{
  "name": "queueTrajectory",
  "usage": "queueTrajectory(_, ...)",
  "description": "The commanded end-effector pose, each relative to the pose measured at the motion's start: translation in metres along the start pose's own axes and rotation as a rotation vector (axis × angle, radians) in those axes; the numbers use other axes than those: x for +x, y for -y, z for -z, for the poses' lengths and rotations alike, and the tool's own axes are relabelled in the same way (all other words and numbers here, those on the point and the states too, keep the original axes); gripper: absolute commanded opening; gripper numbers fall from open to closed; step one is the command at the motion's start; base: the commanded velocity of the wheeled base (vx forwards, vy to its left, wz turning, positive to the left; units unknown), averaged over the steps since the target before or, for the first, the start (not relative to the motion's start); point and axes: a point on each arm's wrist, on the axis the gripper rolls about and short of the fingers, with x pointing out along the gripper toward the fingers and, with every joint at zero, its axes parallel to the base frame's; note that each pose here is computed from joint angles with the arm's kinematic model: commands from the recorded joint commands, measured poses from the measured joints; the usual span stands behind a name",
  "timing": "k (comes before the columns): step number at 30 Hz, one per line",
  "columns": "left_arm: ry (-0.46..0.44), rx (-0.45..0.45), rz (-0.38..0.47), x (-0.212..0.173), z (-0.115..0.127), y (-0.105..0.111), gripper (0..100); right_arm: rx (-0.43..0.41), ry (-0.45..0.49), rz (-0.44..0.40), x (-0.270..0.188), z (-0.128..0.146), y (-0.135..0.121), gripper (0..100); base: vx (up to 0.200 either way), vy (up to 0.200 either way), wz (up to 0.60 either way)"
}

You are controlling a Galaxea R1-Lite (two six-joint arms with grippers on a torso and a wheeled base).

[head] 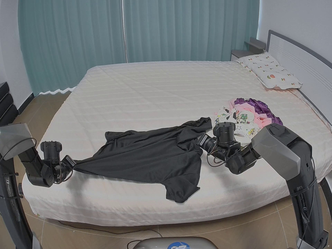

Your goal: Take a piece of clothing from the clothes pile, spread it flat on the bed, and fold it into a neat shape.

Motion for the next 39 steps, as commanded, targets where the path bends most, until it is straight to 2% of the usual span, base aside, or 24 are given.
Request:
queueTrajectory(1, 0.005, -0.009, -0.008, 0.004, -0.002, -0.003, 0, -0.012, -0.003, -0.003, 0.006, 0.01, 0.006, 0, 0.0, 0.0, 0.0)
queueTrajectory(2, 0.004, -0.008, -0.009, 0.005, -0.001, -0.003, 0, -0.015, -0.005, -0.003, 0.007, 0.012, 0.007, 100, 0.0, 0.0, 0.0)
queueTrajectory(7, -0.013, -0.008, -0.022, 0.012, 0.004, -0.007, 0, -0.043, -0.017, 0.008, -0.002, 0.01, 0.008, 100, 0.0, 0.0, 0.0)
queueTrajectory(10, 0.0, -0.019, -0.021, 0.015, -0.001, -0.008, 0, -0.086, -0.107, -0.003, -0.034, 0.006, 0.006, 100, 0.0, 0.0, 0.0)
queueTrajectory(13, -0.001, -0.024, -0.018, 0.016, -0.003, -0.009, 0, -0.109, -0.239, -0.062, -0.064, 0.015, 0.011, 100, 0.0, 0.0, 0.0)
queueTrajectory(20, -0.01, -0.023, -0.022, 0.014, -0.001, -0.01, 0, -0.119, -0.368, -0.02, -0.066, 0.048, 0.023, 100, 0.0, 0.0, 0.0)
queueTrajectory(31, -0.018, -0.021, -0.019, 0.013, 0.001, -0.01, 0, -0.1, -0.4, 0.002, -0.037, 0.04, 0.016, 100, 0.0, 0.0, 0.0)
queueTrajectory(36, -0.027, -0.018, -0.02, 0.012, 0.003, -0.011, 0, -0.104, -0.401, -0.002, -0.019, 0.047, 0.006, 100, 0.0, 0.0, 0.0)
queueTrajectory(37, -0.027, -0.018, -0.02, 0.012, 0.003, -0.011, 0, -0.104, -0.401, -0.002, -0.019, 0.047, 0.006, 0, 0.0, 0.0, 0.0)
queueTrajectory(38, -0.03, -0.018, -0.022, 0.011, 0.004, -0.011, 0, -0.115, -0.426, 0.026, -0.014, 0.064, 0.01, 0, 0.0, 0.0, 0.0)
queueTrajectory(39, -0.03, -0.017, -0.021, 0.011, 0.004, -0.011, 0, -0.114, -0.427, 0.054, -0.013, 0.068, 0.01, 0, 0.0, 0.0, 0.0)
